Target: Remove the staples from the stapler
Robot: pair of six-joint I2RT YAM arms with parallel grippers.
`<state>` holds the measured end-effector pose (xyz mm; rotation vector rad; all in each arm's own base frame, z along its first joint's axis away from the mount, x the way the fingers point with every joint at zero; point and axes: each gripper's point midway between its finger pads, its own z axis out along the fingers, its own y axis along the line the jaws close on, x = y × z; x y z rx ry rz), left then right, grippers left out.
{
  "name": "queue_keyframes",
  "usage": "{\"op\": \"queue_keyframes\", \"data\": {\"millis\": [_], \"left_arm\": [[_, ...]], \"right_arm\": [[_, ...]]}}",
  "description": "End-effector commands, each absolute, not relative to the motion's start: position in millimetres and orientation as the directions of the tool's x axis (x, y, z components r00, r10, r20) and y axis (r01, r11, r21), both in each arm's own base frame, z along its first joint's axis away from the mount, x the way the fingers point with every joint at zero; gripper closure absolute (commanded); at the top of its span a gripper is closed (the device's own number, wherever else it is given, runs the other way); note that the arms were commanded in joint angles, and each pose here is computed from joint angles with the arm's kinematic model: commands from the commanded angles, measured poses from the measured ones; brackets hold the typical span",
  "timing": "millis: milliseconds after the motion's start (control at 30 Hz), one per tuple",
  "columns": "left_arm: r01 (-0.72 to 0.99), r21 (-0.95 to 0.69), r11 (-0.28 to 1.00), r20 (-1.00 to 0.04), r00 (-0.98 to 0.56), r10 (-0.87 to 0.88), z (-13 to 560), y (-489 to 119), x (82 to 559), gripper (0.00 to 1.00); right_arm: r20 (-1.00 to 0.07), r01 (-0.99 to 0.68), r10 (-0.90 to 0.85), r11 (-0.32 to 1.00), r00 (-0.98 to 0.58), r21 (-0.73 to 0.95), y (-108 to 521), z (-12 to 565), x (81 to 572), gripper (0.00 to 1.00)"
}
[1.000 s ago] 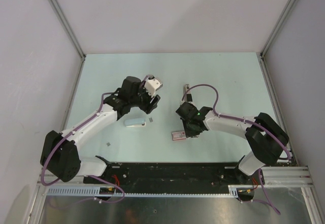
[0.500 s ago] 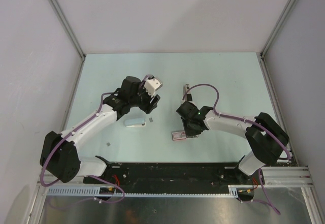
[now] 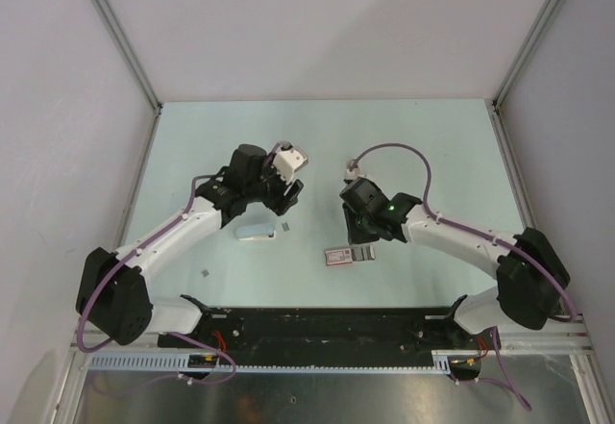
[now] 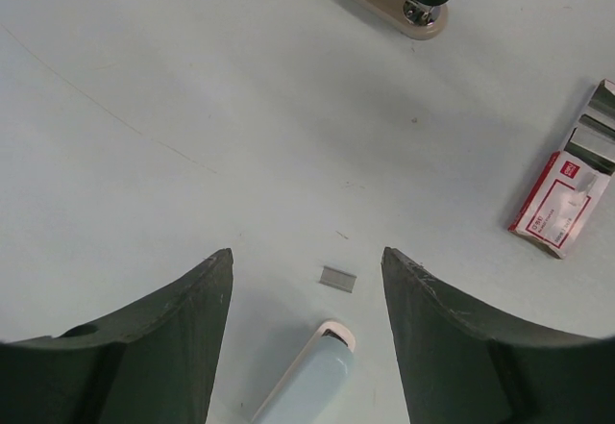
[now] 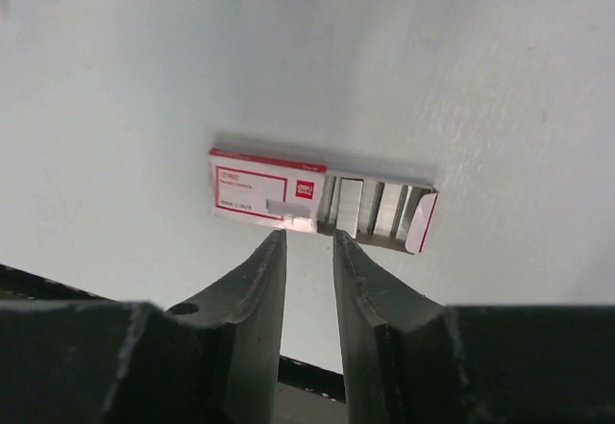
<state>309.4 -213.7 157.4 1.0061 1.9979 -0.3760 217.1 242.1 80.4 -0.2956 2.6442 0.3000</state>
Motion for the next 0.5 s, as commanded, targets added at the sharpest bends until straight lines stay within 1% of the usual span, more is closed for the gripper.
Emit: {"op": "queue_keyframes", "data": {"millis": [0, 167, 300, 400, 467], "left_arm": [[0.809, 0.122, 0.575, -0.774, -0.285, 0.565, 143.3, -219.0, 307.9, 0.31], [0.867, 0.205, 0.455, -0.650, -0.227, 0.725, 97.9, -221.2, 302.2, 0.31], [0.910, 0.240, 0.338, -0.529, -0.169, 0.832, 63.4, -216.0, 294.2, 0.31], [0.917, 0.263, 0.300, -0.475, -0.148, 0.867, 52.6, -209.1, 295.0, 0.31], [0.911, 0.275, 0.306, -0.462, -0.154, 0.873, 51.9, -206.3, 297.4, 0.31]], "right_arm": [[-0.555, -0.259, -0.105, 0.943, -0.825, 0.207, 242.5, 124.7, 235.8, 0.69], [-0.591, -0.231, -0.047, 0.943, -0.805, 0.239, 222.9, 147.7, 246.9, 0.66], [-0.616, -0.217, -0.023, 0.946, -0.787, 0.243, 207.5, 161.3, 251.1, 0.56], [-0.626, -0.208, -0.010, 0.947, -0.780, 0.243, 199.6, 166.7, 253.0, 0.52], [-0.627, -0.205, -0.007, 0.948, -0.779, 0.244, 196.9, 167.4, 253.5, 0.51]]}}
